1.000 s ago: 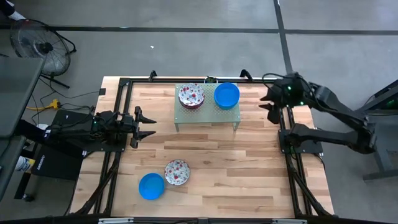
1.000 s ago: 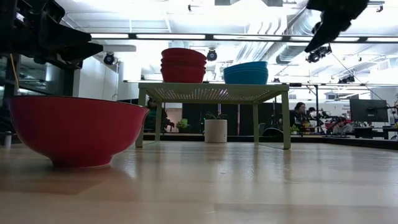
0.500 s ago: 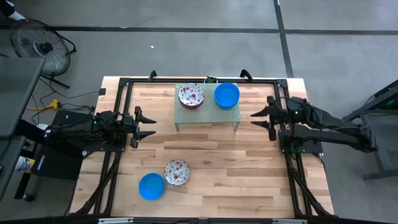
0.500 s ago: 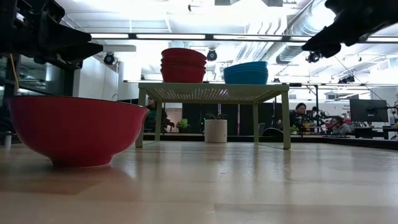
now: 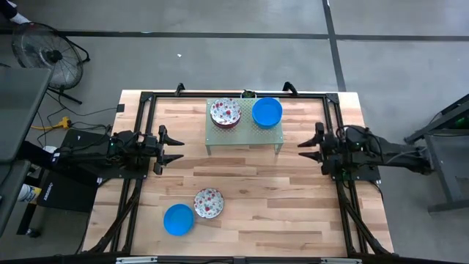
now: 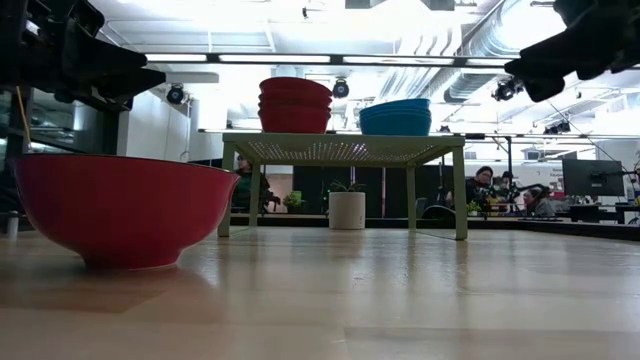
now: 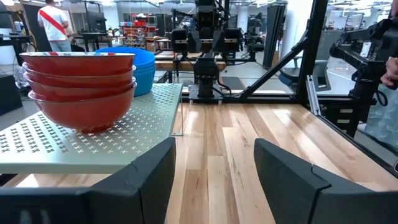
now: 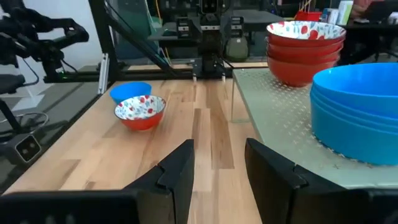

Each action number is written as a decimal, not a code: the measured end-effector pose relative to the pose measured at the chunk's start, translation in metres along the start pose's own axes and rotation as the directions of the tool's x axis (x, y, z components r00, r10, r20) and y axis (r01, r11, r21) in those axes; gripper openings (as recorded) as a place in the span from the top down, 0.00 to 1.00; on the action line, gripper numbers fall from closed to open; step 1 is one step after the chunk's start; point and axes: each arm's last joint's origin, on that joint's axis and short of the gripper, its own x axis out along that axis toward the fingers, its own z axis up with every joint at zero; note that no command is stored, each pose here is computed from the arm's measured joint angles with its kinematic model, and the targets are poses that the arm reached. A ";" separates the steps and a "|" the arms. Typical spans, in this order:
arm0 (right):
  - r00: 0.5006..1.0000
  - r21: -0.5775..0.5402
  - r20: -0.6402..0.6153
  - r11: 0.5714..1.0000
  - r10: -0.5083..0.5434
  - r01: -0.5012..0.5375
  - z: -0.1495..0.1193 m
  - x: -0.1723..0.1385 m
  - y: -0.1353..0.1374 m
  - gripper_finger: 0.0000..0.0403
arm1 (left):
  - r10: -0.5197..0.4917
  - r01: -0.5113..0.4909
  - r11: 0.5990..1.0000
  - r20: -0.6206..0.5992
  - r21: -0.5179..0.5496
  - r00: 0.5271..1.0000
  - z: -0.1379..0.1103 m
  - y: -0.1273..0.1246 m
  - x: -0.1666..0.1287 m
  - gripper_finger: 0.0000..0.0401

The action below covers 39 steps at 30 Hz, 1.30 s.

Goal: Pick & Place Mini bowls
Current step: Stack the patterned red bowl on the patterned red bowl on the shelf

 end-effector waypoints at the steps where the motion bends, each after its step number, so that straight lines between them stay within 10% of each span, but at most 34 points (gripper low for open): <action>1: 1.000 -0.002 0.005 1.000 0.006 -0.006 -0.001 -0.001 0.001 0.68 | 0.000 0.000 1.000 -0.001 0.000 1.000 0.000 0.000 0.000 0.47; 39: 0.997 0.002 0.035 0.998 0.062 -0.062 0.001 -0.004 0.006 0.68 | 0.000 0.000 1.000 0.000 0.000 1.000 0.000 0.000 0.000 0.47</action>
